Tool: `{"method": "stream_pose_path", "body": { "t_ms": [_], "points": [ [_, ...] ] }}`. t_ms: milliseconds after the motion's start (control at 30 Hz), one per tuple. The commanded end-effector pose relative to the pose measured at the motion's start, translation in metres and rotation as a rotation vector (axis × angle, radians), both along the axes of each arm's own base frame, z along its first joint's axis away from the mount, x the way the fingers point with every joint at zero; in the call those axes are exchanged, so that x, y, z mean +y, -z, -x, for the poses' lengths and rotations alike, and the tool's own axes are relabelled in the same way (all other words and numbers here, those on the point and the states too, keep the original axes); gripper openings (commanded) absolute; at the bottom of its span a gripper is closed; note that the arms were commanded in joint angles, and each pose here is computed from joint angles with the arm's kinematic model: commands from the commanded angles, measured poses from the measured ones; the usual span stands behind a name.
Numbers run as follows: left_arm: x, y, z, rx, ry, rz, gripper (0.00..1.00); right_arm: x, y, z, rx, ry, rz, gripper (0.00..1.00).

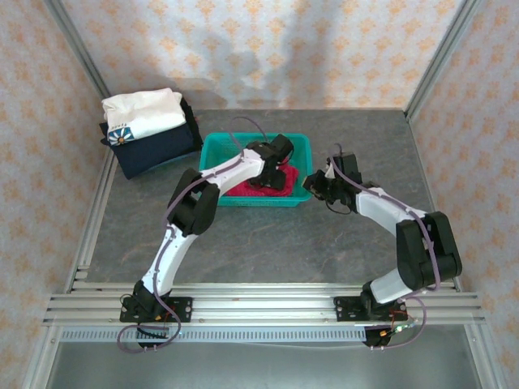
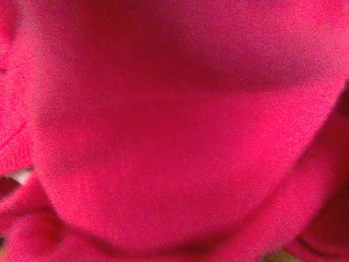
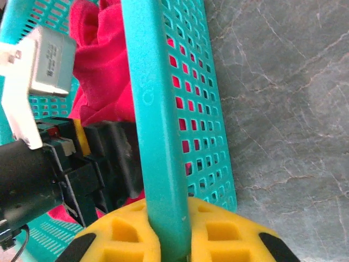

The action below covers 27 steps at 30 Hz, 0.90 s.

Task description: Fold and stack the t-shirts

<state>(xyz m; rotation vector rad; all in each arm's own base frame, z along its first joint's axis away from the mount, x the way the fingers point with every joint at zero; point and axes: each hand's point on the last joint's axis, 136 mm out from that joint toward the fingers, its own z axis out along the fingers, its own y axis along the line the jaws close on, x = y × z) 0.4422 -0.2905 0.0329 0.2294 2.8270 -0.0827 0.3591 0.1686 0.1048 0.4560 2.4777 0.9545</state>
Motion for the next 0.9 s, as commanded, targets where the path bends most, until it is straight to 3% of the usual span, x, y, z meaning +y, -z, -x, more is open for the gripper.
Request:
{"method": "stream_pose_path", "body": {
  "t_ms": [0,33,67,267,433,533,667,867],
  "points": [
    [0.003,0.011,0.01,0.091,-0.033,0.077,0.15,-0.003,0.002,0.012,0.084,0.05,-0.02,0.0],
    [0.0,-0.001,0.005,0.071,-0.042,0.115,0.02,-0.004,0.002,0.011,0.085,0.057,-0.022,0.0],
    [-0.001,-0.016,0.0,0.048,-0.047,0.136,0.0,-0.006,0.001,0.01,0.087,0.072,-0.023,0.0],
    [0.003,-0.172,-0.019,-0.218,-0.04,0.252,0.0,-0.058,0.003,-0.003,0.124,0.341,-0.053,0.0],
    [0.026,-0.307,0.007,-0.445,-0.068,0.398,0.0,-0.123,0.004,-0.004,0.127,0.646,-0.042,0.0],
    [0.045,-0.368,0.033,-0.563,-0.083,0.462,0.0,-0.156,0.005,0.001,0.119,0.818,-0.035,0.0],
    [0.064,-0.406,0.062,-0.641,-0.085,0.494,0.0,-0.194,0.007,0.009,0.102,1.021,-0.016,0.0],
    [0.081,-0.399,0.088,-0.624,-0.086,0.475,0.0,-0.25,0.011,0.019,0.081,1.319,-0.015,0.0]
  ]
}}
